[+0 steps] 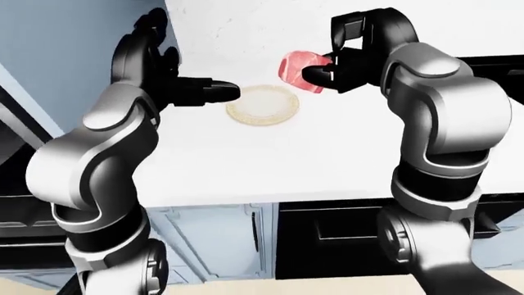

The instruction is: Place the steak on the top rack of the oven.

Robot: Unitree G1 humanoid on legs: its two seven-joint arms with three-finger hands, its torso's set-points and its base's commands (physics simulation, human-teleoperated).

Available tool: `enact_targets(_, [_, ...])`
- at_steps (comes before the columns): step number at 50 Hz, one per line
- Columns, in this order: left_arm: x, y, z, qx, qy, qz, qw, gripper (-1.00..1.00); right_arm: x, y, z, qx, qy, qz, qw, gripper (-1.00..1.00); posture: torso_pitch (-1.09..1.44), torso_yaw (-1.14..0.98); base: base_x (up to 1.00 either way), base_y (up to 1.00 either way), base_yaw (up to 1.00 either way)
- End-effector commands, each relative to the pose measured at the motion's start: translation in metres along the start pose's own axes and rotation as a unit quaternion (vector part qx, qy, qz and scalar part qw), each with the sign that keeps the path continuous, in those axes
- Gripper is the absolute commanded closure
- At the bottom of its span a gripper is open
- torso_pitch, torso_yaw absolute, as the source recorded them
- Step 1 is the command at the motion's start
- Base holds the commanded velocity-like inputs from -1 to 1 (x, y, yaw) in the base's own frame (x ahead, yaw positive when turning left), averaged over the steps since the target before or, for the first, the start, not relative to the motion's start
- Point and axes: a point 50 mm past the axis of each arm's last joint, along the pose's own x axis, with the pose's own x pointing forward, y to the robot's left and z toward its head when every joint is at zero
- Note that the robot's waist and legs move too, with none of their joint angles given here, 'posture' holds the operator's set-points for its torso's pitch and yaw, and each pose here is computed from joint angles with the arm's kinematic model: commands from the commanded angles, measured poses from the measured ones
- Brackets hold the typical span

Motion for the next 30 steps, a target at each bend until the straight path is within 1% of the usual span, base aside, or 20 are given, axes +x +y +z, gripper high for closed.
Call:
enact_targets(1, [-0.004,0.002,0.015,-0.001,-0.042,0.009,0.9991,-1.0,-0.007,0.0,0.021,-0.002,-0.058,0.002,0.9983,1.0,0.0,0.0,-0.19,0.0,0.0])
enact_targets(9, [-0.004,0.001,0.016,-0.001,-0.043,0.007,0.9991,-1.0,-0.009,0.0,0.018,-0.003,-0.056,0.002,0.9984,1.0,0.0,0.0,-0.14,0.0,0.0])
enact_targets(30, [-0.005,0.001,0.013,-0.002,-0.041,0.006,0.9991,-1.0,-0.009,0.002,0.011,0.002,-0.053,0.003,0.9986,1.0,0.0,0.0,0.0,0.0,0.0])
